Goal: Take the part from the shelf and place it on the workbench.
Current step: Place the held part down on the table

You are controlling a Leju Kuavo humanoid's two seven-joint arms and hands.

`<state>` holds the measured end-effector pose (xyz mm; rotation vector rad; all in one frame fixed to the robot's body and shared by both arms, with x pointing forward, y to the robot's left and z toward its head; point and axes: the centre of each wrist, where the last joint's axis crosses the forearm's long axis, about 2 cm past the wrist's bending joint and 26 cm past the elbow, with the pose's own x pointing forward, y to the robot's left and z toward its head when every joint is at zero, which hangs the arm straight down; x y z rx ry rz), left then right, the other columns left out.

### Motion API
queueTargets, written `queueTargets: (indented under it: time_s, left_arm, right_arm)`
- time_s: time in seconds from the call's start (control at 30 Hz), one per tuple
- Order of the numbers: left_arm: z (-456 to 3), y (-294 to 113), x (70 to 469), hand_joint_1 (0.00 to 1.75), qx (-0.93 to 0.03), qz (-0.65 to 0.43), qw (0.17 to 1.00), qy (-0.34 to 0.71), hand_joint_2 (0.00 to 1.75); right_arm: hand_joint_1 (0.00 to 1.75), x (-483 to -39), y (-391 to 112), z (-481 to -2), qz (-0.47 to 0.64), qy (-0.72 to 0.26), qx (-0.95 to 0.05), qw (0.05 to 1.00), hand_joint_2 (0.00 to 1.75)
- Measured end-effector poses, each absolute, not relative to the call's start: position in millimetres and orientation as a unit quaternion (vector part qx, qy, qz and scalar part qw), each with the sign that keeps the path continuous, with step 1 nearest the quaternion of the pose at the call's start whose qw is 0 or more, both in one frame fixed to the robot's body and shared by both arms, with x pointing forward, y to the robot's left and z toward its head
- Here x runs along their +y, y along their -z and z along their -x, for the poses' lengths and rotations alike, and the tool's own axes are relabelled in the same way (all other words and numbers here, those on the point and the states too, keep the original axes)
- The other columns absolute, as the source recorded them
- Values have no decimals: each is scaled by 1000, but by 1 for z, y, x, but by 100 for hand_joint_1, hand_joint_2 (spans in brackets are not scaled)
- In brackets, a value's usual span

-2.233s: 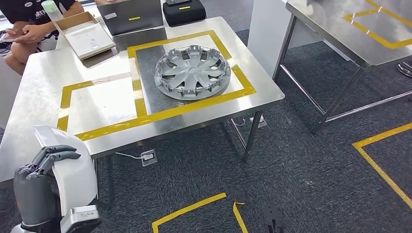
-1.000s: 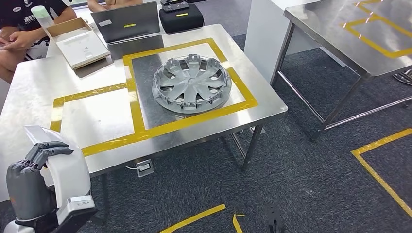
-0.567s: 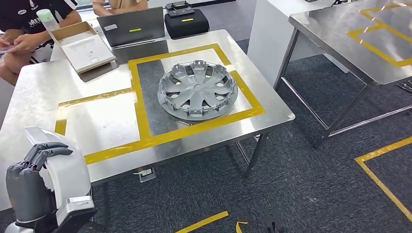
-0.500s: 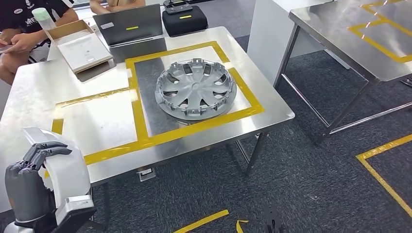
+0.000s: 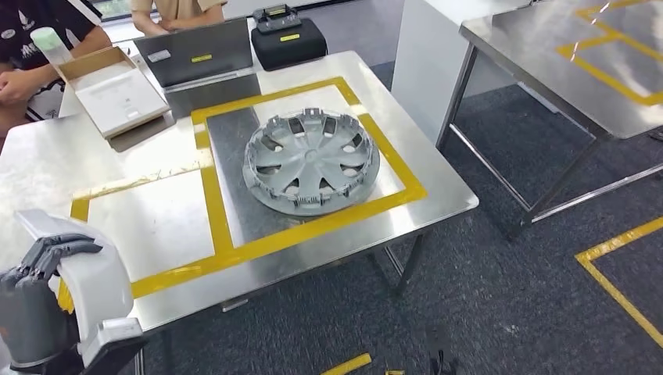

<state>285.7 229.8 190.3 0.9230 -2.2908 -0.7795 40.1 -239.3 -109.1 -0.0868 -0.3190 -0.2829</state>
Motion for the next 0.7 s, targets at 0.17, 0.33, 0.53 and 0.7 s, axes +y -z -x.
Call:
queueTargets:
  time_s: [0.17, 0.33, 0.53, 0.7]
  left_arm:
    - [-288, -191, 230, 175, -848, -349, 268, 296, 175]
    - [-300, -184, 234, 175, -821, -399, 237, 333, 175]
    - [-348, -169, 251, 175, -745, -505, 146, 412, 175]
    - [-391, -173, 265, 175, -684, -542, 138, 468, 175]
  right_arm:
    - [0, -240, 109, -41, 45, 144, -155, 976, 0]
    - [0, -240, 109, -42, 43, 137, -155, 977, 0]
    - [0, -240, 109, -44, 38, 128, -158, 978, 0]
    - [0, -240, 109, -45, 39, 124, -159, 979, 0]
